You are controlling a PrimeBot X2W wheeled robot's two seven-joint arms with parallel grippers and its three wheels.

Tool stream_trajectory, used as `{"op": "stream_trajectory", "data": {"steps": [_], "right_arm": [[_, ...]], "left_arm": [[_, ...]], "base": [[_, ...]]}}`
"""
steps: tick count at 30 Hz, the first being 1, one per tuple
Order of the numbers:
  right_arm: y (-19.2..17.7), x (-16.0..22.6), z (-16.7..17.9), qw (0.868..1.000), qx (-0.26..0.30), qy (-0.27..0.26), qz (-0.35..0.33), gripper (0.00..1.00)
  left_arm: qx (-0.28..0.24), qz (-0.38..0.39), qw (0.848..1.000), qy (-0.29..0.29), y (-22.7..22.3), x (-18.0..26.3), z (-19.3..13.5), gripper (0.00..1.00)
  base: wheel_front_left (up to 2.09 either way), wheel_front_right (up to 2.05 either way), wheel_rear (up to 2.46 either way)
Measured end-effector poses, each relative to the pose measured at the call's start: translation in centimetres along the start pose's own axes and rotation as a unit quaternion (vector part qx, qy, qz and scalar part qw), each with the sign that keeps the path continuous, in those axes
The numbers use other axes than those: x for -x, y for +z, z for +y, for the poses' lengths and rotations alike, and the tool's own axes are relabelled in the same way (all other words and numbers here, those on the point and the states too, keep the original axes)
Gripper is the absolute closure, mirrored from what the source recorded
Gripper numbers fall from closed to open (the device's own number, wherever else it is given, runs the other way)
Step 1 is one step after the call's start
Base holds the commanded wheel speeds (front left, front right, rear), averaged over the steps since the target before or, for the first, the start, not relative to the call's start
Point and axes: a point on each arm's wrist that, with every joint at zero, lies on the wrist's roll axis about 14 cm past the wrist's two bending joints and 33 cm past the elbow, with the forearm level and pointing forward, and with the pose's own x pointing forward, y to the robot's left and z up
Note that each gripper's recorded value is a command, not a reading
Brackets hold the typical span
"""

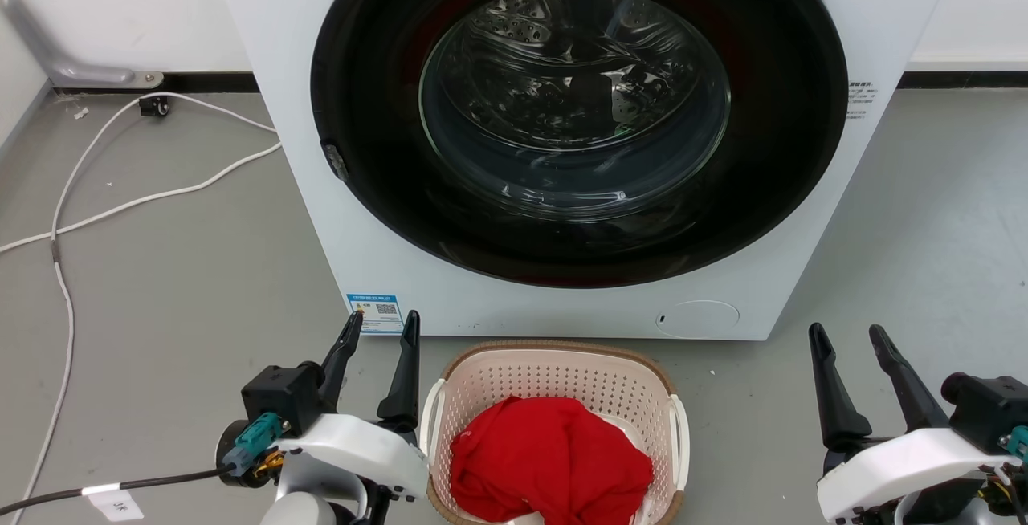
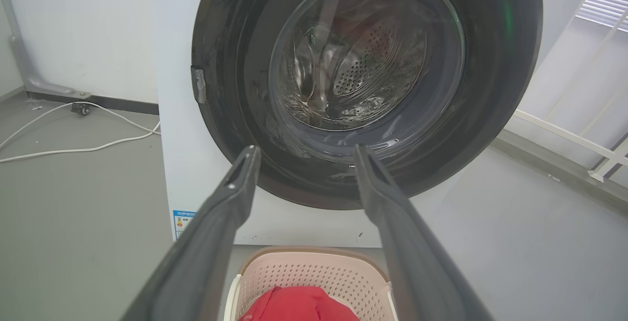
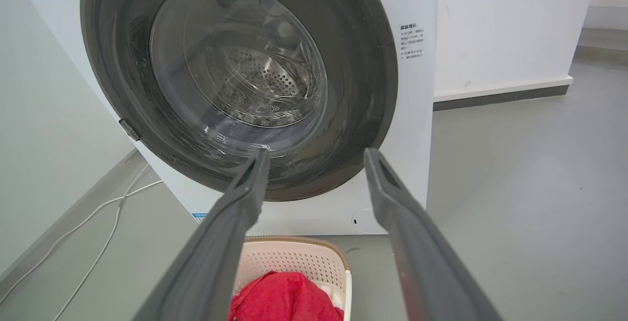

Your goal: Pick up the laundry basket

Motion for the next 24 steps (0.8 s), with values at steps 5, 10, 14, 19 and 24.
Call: {"op": "stream_trajectory", "data": {"steps": [5, 10, 14, 19, 24], "right_arm": [[0.00, 0.22, 0.06, 1.000, 0.021, 0.000, 0.002, 0.00], [0.12, 0.27, 0.09, 0.999, 0.039, 0.000, 0.001, 0.00], [-0.01, 0.36, 0.19, 0.999, 0.054, 0.002, 0.002, 0.00], [0.11, 0.31, 0.26, 0.998, 0.070, 0.003, -0.001, 0.00], [0.10, 0.31, 0.22, 0.997, 0.077, 0.003, -0.004, 0.00]], "left_arm": [[-0.023, -0.004, 1.000, -0.006, 0.12, 0.03, -0.15, 0.00], [-0.045, -0.007, 0.999, -0.011, 0.16, 0.05, -0.44, 0.00], [-0.062, -0.008, 0.998, -0.016, 0.16, 0.07, -0.68, 0.00], [-0.081, -0.012, 0.996, -0.020, 0.28, 0.10, -0.88, 0.00], [-0.094, -0.015, 0.995, -0.023, 0.29, 0.20, -0.95, 0.00]], "base": [[0.00, 0.00, 0.00], [0.00, 0.00, 0.00], [0.00, 0.00, 0.00], [0.00, 0.00, 0.00], [0.00, 0.00, 0.00]]}}
